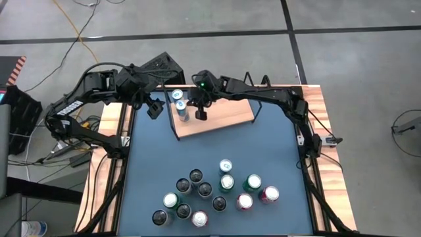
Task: Place canned beverage on shelf
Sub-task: Put the bottom blue soda can on the shelf aligned with the other blue soda can, then put the blue soda can on the shelf aligned with the other blue soda cans
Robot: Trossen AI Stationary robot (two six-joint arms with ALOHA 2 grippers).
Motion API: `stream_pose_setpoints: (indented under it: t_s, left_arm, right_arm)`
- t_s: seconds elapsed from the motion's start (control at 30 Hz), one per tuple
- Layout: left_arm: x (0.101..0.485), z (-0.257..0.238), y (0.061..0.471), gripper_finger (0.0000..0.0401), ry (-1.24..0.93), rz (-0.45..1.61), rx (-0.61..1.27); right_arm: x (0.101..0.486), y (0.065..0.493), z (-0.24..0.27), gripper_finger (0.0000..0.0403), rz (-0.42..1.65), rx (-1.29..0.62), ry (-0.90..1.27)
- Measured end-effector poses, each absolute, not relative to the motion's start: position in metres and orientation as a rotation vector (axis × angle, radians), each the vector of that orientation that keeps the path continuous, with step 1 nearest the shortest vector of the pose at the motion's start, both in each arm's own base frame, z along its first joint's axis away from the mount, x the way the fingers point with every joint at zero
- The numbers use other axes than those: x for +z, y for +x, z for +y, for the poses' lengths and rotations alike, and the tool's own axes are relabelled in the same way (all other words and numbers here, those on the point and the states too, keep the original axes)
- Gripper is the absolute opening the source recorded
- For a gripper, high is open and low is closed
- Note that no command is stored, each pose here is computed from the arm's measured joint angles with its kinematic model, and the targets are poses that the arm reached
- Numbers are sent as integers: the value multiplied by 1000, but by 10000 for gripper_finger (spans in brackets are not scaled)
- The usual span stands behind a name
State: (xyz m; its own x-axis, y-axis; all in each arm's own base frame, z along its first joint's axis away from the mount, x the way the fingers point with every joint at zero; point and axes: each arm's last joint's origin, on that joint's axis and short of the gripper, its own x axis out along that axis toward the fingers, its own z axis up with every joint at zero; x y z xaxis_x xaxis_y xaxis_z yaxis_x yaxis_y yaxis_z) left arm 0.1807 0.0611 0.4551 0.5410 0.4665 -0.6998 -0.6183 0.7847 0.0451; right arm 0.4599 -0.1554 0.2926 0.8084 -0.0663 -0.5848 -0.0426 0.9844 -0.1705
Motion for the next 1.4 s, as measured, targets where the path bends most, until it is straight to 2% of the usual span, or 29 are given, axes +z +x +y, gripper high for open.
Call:
stream_pose_setpoints:
  t_s: [0.17,0.43,0.73,1.4]
  left_arm:
    - [455,61,180,316,-218,768,651]
    - [454,61,180,316,-217,777,651]
    - [454,61,179,316,-217,781,651]
    - [453,61,179,316,-213,791,650]
  right_arm:
    - [294,461,-154,0,614,-14,-185]
    - [287,454,-151,0,724,-8,-103]
    - [250,469,-154,0,778,7,-87]
    - [253,472,-158,0,734,-29,-111]
